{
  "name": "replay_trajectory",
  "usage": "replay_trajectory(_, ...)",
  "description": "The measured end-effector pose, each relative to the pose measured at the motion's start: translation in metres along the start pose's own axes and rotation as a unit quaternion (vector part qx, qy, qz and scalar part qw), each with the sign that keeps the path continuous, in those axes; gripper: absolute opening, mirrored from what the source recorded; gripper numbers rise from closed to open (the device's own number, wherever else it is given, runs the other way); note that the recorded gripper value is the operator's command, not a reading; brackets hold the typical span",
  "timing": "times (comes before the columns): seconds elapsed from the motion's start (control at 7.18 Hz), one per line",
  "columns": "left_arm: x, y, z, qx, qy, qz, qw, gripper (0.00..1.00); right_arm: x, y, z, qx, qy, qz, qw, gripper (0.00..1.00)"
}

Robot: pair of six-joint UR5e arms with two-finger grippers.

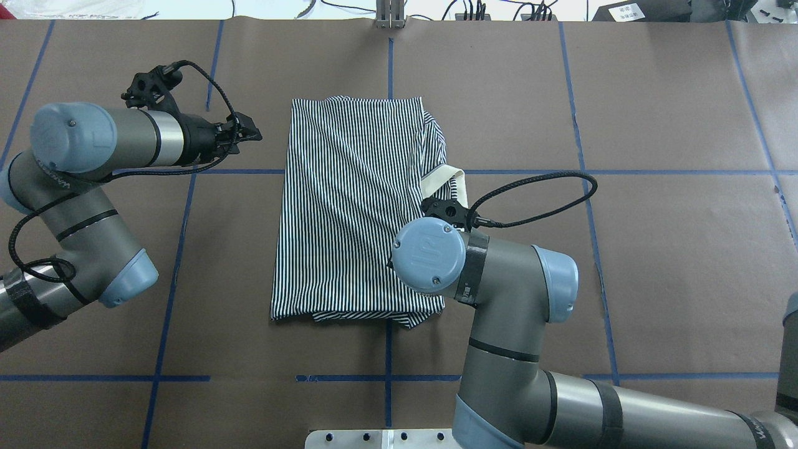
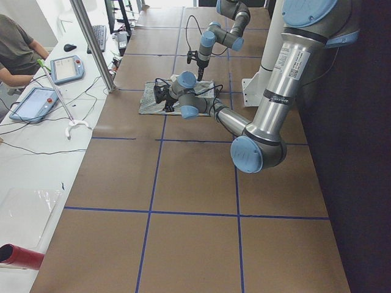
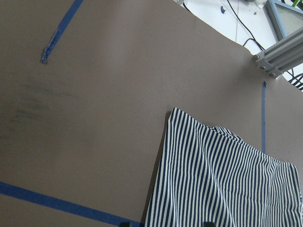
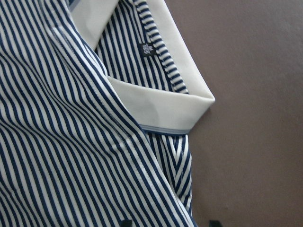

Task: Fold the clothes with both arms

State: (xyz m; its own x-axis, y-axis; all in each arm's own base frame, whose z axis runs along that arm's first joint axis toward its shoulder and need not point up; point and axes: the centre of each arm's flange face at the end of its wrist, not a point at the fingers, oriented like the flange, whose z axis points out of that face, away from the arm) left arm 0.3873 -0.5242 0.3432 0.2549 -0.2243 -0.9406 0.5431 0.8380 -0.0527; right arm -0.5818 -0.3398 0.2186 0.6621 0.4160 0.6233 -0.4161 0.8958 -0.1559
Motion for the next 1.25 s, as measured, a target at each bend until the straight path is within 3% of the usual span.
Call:
replay_trajectory(0.14,0.000,0.000,0.000,0.000,0.000,0.000,1.0000,0.60,0.007,0.011,0.002,-0.009,-0.016,0.047,0.9987,0.65)
replay_trajectory(0.42,0.000,0.000,0.000,0.001,0.000,0.000,1.0000,0.60,0.012,0.018,0.010,-0.020,-0.043,0.098,0.9940,0.72)
replay_trajectory(1.25,0.000,0.000,0.000,0.001,0.000,0.000,1.0000,0.60,0.014,0.018,0.031,-0.018,-0.032,0.124,0.9915,0.75)
